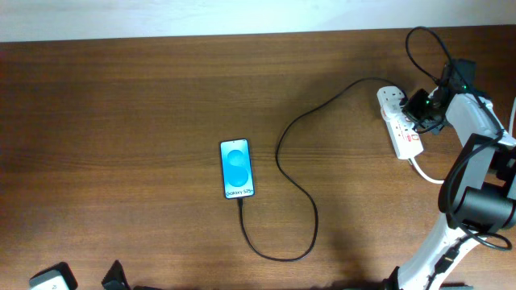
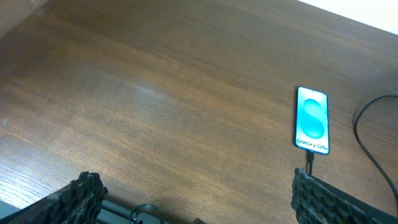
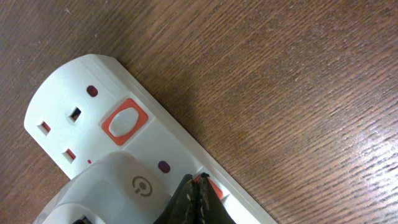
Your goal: Plug charger to phone and switch on socket
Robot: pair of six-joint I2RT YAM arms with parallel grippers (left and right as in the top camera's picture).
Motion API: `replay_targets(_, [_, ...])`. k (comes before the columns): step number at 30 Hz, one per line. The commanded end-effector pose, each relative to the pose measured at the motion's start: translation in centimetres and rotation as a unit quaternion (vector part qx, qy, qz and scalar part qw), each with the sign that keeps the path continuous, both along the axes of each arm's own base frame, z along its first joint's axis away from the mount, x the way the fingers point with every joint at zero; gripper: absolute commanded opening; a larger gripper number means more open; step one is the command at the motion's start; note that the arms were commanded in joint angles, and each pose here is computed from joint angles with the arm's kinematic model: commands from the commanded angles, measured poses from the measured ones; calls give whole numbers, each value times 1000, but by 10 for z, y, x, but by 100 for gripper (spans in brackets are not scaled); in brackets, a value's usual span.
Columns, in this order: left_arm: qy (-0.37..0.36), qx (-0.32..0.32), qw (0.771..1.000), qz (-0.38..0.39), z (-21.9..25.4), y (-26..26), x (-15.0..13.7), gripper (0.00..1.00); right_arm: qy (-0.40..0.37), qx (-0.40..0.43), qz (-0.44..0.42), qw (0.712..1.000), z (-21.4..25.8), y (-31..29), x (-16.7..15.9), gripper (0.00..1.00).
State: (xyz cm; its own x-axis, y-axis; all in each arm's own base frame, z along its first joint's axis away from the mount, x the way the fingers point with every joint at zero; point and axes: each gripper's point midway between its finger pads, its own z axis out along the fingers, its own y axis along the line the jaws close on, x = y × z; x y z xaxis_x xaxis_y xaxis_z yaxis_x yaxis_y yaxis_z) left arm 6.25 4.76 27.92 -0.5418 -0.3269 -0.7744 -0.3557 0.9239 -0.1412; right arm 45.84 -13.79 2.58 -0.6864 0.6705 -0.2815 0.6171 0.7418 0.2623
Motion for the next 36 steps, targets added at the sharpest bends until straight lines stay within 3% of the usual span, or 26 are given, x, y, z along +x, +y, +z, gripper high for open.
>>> replay_targets(1, [-7, -2, 1000, 9, 2, 2, -1, 99, 36, 16, 4, 999, -17, 8, -13, 4])
replay_targets(8, [-7, -2, 1000, 9, 2, 2, -1, 99, 25, 29, -5, 999, -3, 4, -13, 4])
replay_targets(13, [-7, -2, 1000, 9, 2, 2, -1, 99, -9, 124, -60, 990, 20, 25, 3, 4])
replay_targets(19, [-7, -2, 1000, 9, 2, 2, -1, 99, -10, 123, -82, 989, 20, 19, 4, 4])
replay_targets(23, [-7, -2, 1000, 9, 2, 2, -1, 99, 5, 127, -109, 986, 17, -3, -12, 4])
replay_targets(28, [-7, -2, 1000, 9, 2, 2, -1, 99, -18, 206, -74, 976, 42, 14, -9, 4])
replay_targets(36, [-7, -2, 1000, 9, 2, 2, -1, 99, -11, 171, -77, 982, 47, 1, -6, 4])
